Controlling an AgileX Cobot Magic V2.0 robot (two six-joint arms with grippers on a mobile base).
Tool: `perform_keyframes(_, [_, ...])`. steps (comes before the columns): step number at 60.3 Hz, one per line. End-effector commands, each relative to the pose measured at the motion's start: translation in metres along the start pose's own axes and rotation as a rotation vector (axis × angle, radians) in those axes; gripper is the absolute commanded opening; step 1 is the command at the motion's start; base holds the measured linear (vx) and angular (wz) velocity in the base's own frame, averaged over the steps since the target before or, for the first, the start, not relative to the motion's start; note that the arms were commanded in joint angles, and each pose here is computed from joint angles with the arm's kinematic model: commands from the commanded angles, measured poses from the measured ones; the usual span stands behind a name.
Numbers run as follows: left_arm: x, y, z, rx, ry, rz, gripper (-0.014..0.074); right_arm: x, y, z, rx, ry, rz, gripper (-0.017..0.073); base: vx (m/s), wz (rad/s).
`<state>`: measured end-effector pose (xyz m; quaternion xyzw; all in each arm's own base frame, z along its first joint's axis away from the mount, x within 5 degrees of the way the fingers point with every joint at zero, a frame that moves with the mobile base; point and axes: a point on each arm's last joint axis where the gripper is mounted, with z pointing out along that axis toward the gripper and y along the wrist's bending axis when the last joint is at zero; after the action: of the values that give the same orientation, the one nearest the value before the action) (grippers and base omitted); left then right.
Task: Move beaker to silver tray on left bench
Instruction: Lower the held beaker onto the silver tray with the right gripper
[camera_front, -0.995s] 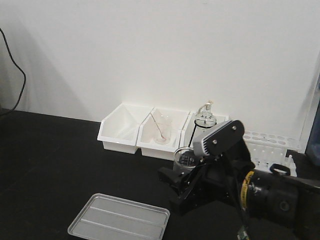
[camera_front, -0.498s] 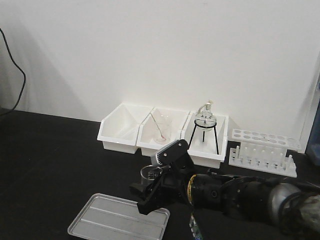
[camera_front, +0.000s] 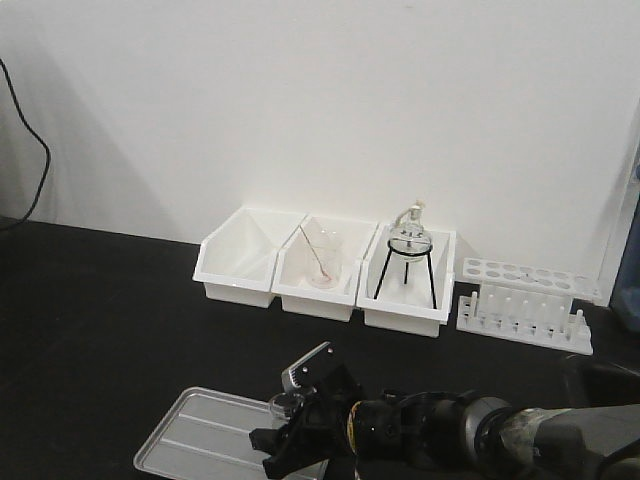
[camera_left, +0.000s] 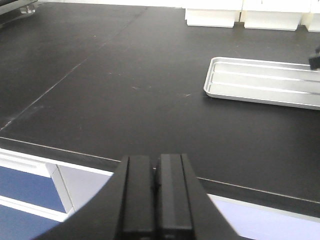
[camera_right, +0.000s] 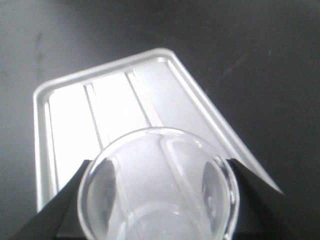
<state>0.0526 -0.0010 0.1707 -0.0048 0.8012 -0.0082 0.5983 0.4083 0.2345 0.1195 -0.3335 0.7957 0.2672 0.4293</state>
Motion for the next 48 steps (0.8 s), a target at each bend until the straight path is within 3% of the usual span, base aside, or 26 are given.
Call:
perform_keyframes(1, [-0.001,0.0,0.001,0.001,-0.068,-0.008,0.0001,-0.031,0.005,-0.01,-0.026,-0.099,-0.025,-0.0003,0.0,0.0])
perform_keyframes(22, [-0.001,0.0,0.001,0.001,-0.068,-0.008,0.0001,-0.019,0.002,-0.003,-0.017,-0.066,-0.011,0.0061,0.0,0.0])
perform_keyframes(48, [-0.001,0.0,0.001,0.001,-0.068,-0.008,0.0001,-0.019,0.001,-0.003,-0.017,-0.067,-0.006,0.0388,0.0,0.0])
